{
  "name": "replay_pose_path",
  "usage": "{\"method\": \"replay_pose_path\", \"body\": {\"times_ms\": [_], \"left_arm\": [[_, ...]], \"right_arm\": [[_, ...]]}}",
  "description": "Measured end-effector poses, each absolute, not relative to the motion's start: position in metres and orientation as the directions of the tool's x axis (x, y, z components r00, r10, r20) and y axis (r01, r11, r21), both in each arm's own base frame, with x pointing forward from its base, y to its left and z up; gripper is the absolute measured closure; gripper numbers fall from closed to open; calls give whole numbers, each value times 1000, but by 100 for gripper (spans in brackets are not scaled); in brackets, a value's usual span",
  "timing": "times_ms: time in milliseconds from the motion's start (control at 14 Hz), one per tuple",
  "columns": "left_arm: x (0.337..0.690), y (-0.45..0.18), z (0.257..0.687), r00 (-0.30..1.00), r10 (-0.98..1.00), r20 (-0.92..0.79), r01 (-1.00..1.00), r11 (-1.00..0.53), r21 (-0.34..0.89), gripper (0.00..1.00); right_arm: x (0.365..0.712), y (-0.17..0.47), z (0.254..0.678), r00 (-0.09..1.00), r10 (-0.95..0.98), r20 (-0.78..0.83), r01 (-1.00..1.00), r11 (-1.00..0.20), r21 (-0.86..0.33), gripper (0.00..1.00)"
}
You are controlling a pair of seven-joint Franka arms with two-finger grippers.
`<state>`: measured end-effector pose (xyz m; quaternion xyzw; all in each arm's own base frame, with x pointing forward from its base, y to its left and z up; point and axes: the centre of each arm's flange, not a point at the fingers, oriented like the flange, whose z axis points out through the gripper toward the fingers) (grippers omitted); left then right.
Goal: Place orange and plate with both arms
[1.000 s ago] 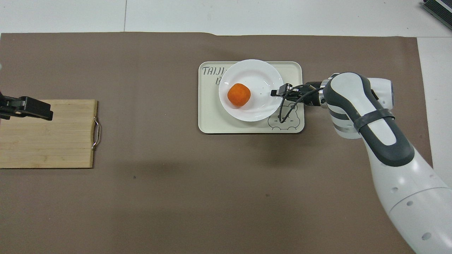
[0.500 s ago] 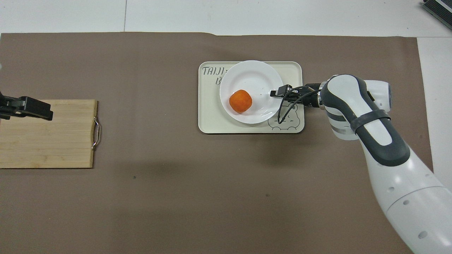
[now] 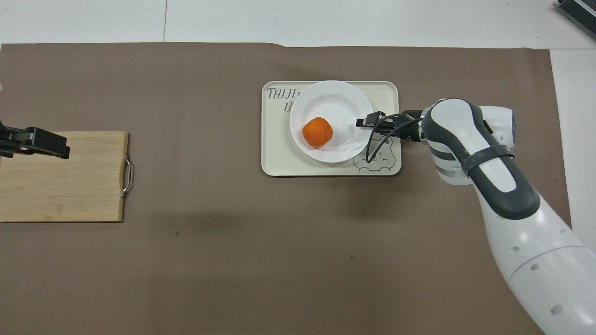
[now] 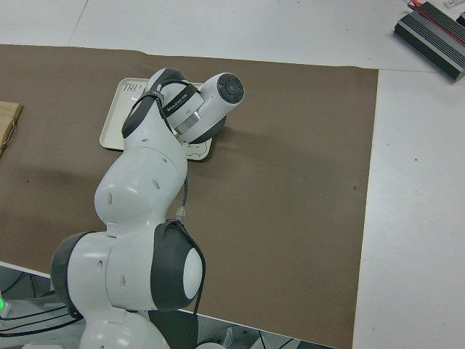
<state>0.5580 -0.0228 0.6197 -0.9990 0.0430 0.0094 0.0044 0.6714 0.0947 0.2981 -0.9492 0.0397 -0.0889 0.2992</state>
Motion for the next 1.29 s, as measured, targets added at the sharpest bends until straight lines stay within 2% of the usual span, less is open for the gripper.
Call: {"method": "replay_pose_path", "body": {"times_ms": [214, 714, 1071, 1286], "left_arm": [[558, -23, 620, 996, -86, -19, -86, -996, -8, 0], [558, -23, 620, 996, -86, -19, -86, -996, -8, 0], [558, -23, 620, 996, -86, -19, -86, -996, -8, 0], [558, -23, 620, 996, -86, -19, -86, -996, -8, 0]], "right_arm": [[674, 88, 331, 978, -83, 194, 29, -858, -514, 0], [658, 54, 437, 973, 37, 228, 79, -981, -178, 0], [625, -14, 493, 991, 0, 133, 13, -995, -101, 0], [600, -32, 531, 995, 8, 101, 14, -998, -55, 0]]}}
